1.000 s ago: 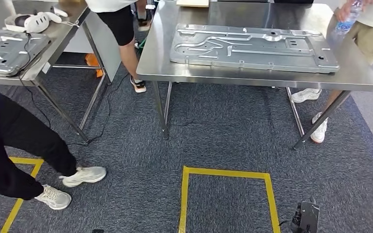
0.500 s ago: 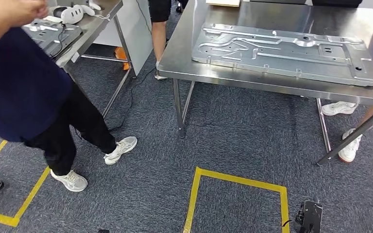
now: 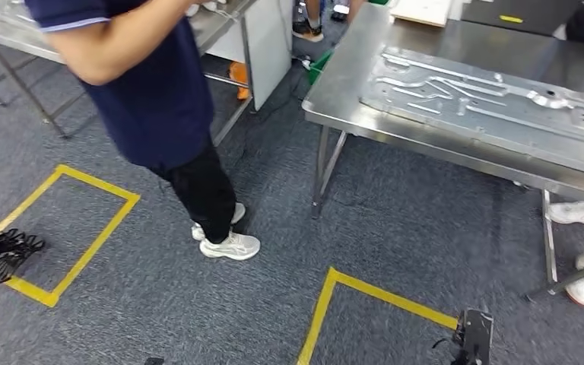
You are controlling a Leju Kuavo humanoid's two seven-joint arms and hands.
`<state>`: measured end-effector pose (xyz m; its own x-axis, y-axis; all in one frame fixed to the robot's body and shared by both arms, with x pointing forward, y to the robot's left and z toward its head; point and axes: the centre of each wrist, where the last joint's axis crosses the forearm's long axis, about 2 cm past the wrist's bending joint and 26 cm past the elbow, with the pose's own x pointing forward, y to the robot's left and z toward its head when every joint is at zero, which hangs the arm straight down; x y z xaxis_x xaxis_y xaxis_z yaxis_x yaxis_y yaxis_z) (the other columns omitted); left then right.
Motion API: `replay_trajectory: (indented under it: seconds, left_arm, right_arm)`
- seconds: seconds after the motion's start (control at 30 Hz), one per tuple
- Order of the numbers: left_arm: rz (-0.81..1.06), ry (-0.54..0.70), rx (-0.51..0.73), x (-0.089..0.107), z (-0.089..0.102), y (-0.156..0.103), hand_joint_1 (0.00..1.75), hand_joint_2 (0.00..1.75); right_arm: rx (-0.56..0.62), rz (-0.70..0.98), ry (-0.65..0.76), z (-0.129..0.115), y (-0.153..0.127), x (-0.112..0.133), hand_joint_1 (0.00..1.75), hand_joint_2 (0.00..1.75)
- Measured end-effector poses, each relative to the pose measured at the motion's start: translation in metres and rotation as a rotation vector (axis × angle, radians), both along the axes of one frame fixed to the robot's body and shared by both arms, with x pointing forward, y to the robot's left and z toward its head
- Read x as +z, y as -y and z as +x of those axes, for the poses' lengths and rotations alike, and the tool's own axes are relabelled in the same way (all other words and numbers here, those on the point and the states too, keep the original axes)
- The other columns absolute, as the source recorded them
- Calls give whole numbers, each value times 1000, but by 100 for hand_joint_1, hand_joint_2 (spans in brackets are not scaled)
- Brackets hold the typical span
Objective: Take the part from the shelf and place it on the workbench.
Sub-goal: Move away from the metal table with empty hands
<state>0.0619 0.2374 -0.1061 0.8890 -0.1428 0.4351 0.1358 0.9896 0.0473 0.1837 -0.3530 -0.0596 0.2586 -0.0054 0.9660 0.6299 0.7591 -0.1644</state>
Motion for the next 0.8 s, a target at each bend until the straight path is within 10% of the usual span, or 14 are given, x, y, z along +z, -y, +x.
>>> replay_trajectory:
  seconds: [0.8]
  left_arm:
    - [2,3,2,0,0,-2,0,0]
  right_arm:
    - [2,-4,-13,-1,-3,-1,0,0]
